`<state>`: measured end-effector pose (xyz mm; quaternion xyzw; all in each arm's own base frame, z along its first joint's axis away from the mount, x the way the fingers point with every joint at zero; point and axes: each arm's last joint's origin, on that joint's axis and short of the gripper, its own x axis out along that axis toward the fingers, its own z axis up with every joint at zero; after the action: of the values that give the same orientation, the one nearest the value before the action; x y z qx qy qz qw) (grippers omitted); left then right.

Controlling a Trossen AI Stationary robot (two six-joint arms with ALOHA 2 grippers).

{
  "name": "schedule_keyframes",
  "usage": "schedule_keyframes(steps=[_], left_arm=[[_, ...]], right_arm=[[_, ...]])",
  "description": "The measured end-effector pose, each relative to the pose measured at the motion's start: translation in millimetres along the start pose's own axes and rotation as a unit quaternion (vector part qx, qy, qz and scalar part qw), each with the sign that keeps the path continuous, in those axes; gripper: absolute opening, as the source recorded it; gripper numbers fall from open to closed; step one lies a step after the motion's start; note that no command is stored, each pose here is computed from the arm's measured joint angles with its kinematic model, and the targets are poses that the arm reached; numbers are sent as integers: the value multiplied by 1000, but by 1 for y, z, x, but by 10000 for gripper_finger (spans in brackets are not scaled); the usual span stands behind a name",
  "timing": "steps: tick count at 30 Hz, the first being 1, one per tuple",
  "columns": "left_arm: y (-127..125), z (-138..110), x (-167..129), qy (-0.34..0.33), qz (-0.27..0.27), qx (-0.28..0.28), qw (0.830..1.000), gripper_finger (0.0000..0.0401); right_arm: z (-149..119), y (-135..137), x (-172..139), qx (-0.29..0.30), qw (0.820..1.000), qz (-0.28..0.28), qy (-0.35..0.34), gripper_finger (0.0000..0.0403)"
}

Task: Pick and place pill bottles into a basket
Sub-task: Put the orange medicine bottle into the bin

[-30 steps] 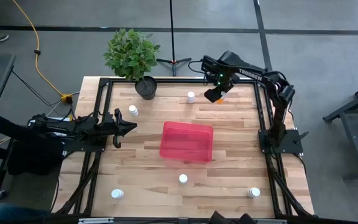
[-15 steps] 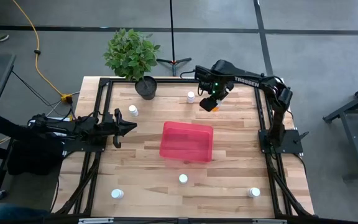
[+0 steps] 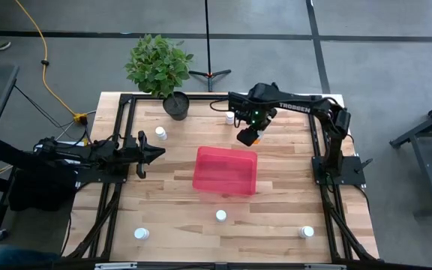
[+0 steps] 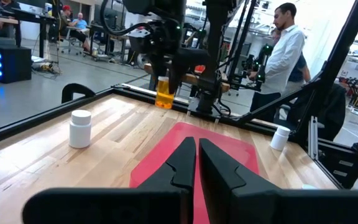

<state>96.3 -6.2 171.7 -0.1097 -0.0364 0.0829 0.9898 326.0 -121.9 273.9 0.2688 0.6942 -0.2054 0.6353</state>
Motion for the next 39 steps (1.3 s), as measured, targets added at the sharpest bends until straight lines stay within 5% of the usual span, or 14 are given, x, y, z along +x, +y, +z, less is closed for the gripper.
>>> schedule_keyframes(steps=[21, 39], left_arm=[[0, 0, 0, 0, -1, 0, 1000, 58], [0, 0, 0, 1, -3, 0, 1000, 58]], right_arm=[[-12, 50, 5, -27, 998, 49, -13, 189], [-13, 61, 5, -26, 997, 60, -31, 200]])
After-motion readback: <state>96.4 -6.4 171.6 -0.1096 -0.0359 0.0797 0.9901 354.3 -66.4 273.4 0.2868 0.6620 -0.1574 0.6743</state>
